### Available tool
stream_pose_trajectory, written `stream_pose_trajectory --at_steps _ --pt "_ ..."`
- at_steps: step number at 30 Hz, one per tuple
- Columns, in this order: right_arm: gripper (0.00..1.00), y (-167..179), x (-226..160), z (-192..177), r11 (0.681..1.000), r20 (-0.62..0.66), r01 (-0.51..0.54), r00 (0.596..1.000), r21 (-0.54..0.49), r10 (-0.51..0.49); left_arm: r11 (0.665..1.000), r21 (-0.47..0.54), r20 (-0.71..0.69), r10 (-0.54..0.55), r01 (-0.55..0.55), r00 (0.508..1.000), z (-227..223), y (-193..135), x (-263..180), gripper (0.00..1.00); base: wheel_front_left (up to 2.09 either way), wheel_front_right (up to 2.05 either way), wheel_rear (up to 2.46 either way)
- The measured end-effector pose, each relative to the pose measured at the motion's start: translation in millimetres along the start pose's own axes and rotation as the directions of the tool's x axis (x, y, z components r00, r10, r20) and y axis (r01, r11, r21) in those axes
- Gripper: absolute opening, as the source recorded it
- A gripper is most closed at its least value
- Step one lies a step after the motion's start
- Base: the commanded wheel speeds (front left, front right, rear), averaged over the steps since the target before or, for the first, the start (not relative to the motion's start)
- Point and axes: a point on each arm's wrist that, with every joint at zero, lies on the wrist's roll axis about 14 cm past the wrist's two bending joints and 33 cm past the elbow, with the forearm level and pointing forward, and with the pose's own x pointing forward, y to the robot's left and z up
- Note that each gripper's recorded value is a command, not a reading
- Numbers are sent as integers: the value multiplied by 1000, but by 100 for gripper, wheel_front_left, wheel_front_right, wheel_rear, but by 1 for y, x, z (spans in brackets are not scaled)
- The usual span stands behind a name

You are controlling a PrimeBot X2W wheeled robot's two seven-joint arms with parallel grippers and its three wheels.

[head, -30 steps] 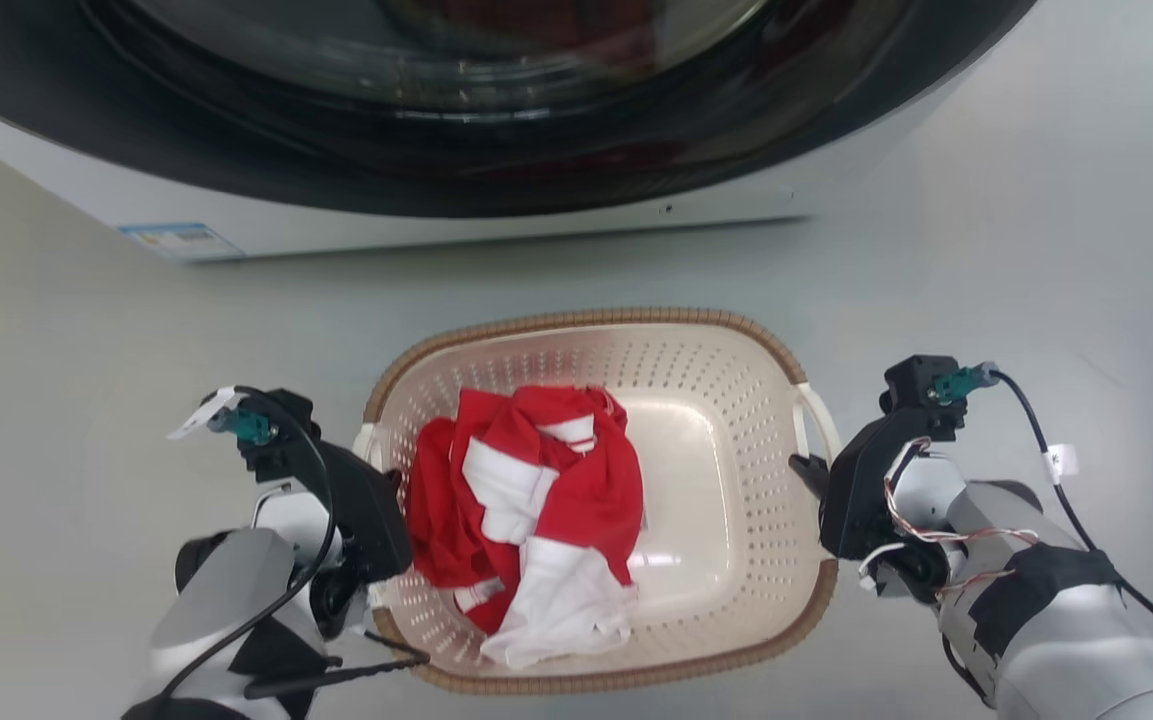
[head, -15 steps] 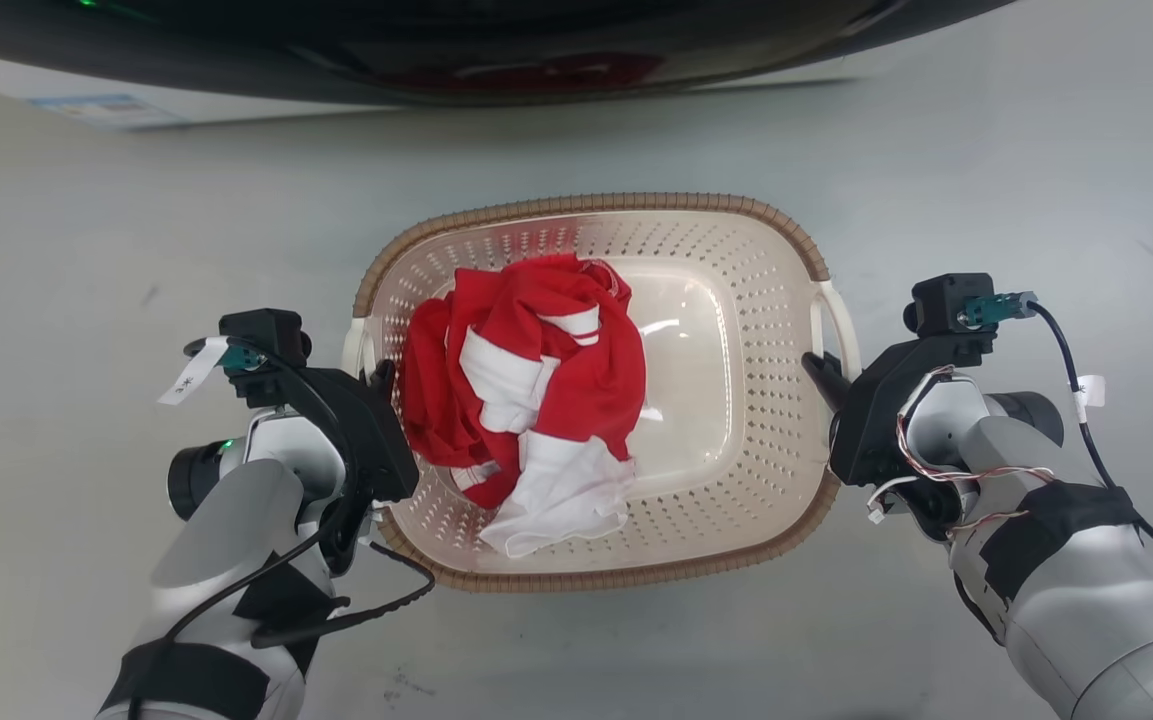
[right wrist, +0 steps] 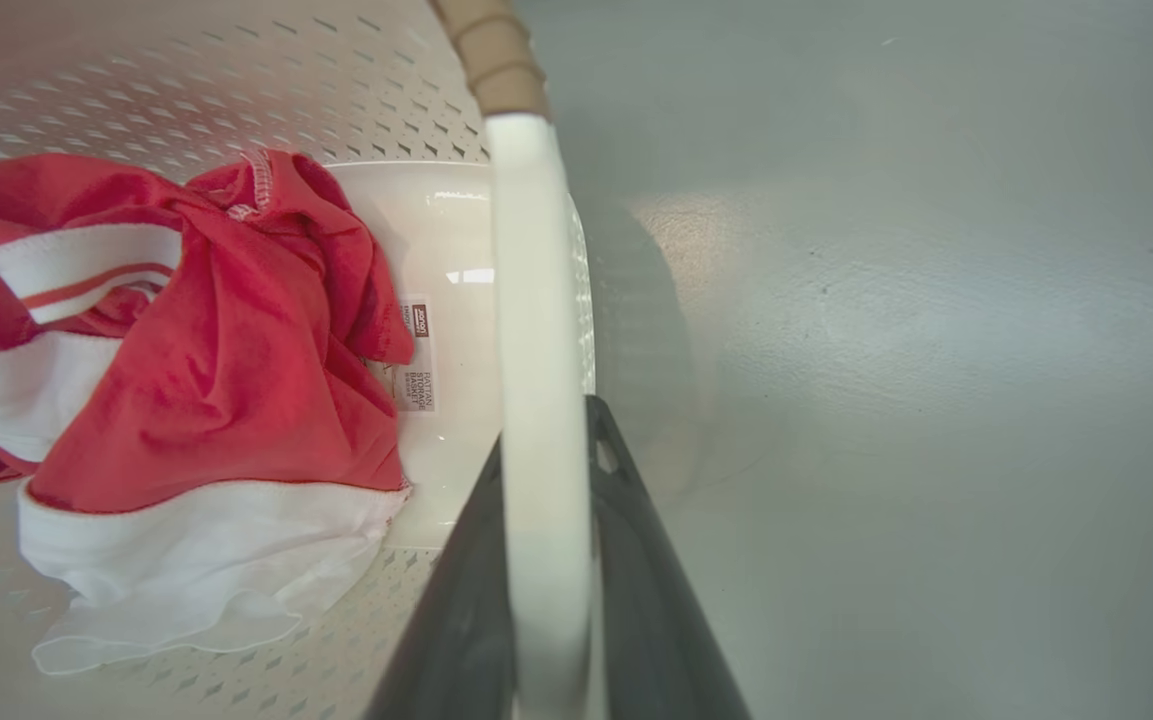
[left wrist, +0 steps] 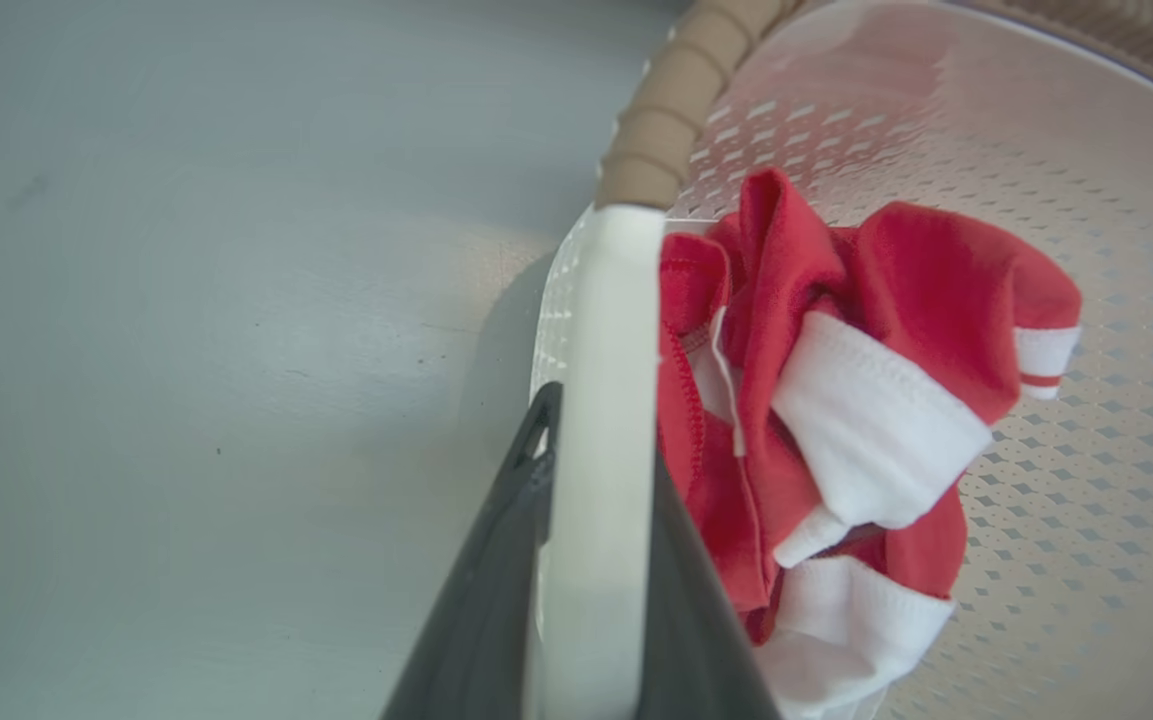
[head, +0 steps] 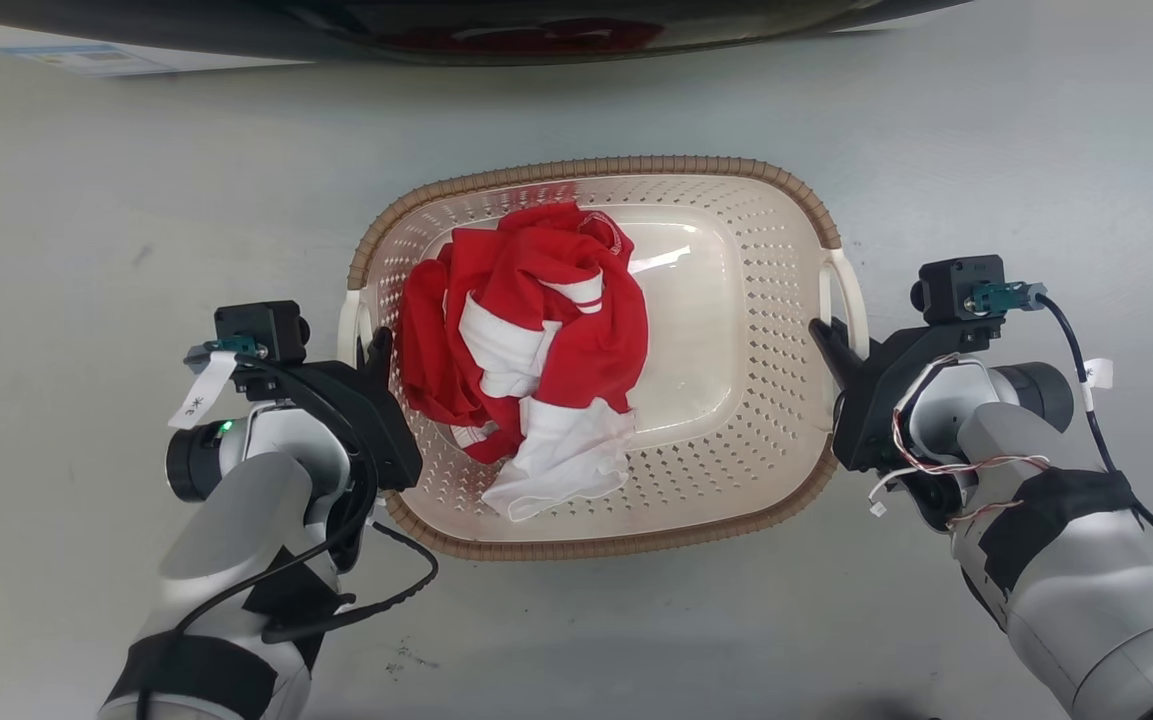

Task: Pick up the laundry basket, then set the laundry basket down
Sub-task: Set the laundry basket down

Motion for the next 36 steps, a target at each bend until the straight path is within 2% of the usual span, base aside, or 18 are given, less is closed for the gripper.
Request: stream_pose_trajectory --at_steps 35,36 --pt "0 -7 12 -15 1000 -26 10 1000 -22 -10 1000 -26 -96 1 -4 995 -22 6 12 0 0 0 0" --pt "0 -7 12 -14 1000 -23 9 1000 -24 -10 1000 -31 -95 1 -4 995 -22 6 12 3 0 0 0"
